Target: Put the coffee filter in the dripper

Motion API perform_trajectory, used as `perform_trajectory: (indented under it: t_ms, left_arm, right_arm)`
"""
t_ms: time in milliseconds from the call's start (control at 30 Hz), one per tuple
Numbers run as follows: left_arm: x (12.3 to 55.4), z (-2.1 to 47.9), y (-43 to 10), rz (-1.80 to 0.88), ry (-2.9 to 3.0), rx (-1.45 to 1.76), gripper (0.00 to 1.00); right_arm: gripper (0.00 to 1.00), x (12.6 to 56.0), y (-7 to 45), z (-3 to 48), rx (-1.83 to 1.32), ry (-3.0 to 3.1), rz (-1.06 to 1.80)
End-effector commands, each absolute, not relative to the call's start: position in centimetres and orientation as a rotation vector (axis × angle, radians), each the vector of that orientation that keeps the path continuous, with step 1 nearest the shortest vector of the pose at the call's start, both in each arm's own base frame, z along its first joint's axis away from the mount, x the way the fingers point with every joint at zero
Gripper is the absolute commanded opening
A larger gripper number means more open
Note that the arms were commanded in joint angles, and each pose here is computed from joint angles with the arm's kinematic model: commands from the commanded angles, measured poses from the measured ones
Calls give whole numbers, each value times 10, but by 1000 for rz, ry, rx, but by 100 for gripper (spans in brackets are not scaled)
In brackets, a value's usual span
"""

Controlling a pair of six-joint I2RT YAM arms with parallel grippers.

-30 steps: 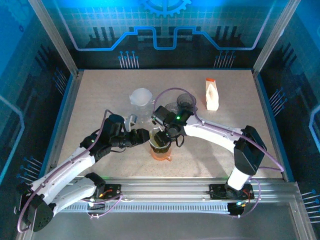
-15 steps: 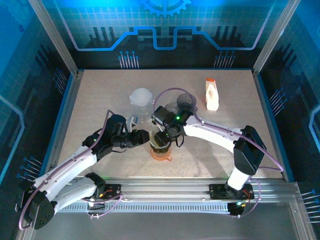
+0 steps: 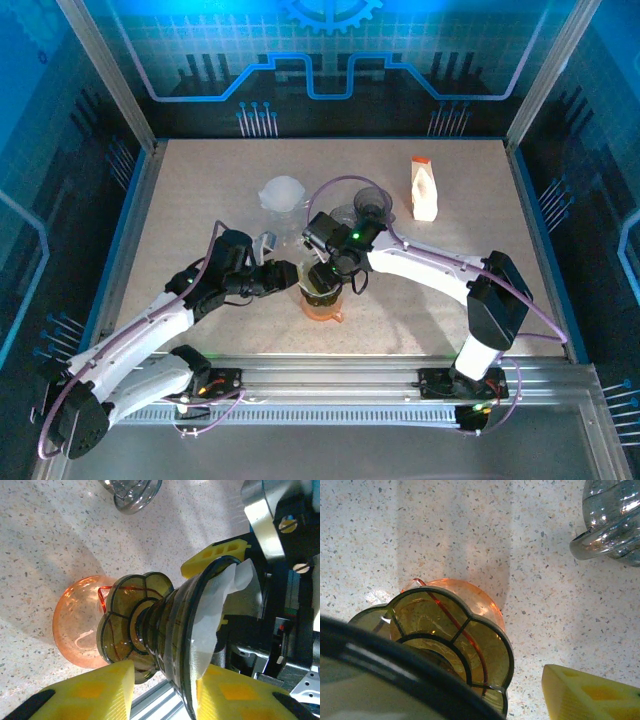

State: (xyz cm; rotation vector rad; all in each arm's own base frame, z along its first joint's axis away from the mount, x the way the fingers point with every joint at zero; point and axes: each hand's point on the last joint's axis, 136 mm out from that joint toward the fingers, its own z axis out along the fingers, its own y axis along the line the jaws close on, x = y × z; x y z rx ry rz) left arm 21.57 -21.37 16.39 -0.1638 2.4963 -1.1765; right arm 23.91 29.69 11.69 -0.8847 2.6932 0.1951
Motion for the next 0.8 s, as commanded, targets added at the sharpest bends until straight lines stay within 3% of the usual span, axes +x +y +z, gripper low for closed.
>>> perform_trajectory:
  t_ms: [0,367,767]
  left_arm:
    - [213,162,-215,-1188,2497,-169,36]
    - [213,163,-214,-1186,2492,-171,37]
    - [212,161,-213,-1185,2494,-176,37]
  right_arm:
    - [64,242,302,141,-835,2636,244]
    - [64,244,285,179,-742,2565,280]
    - [64,233,252,175,-676,2603,237]
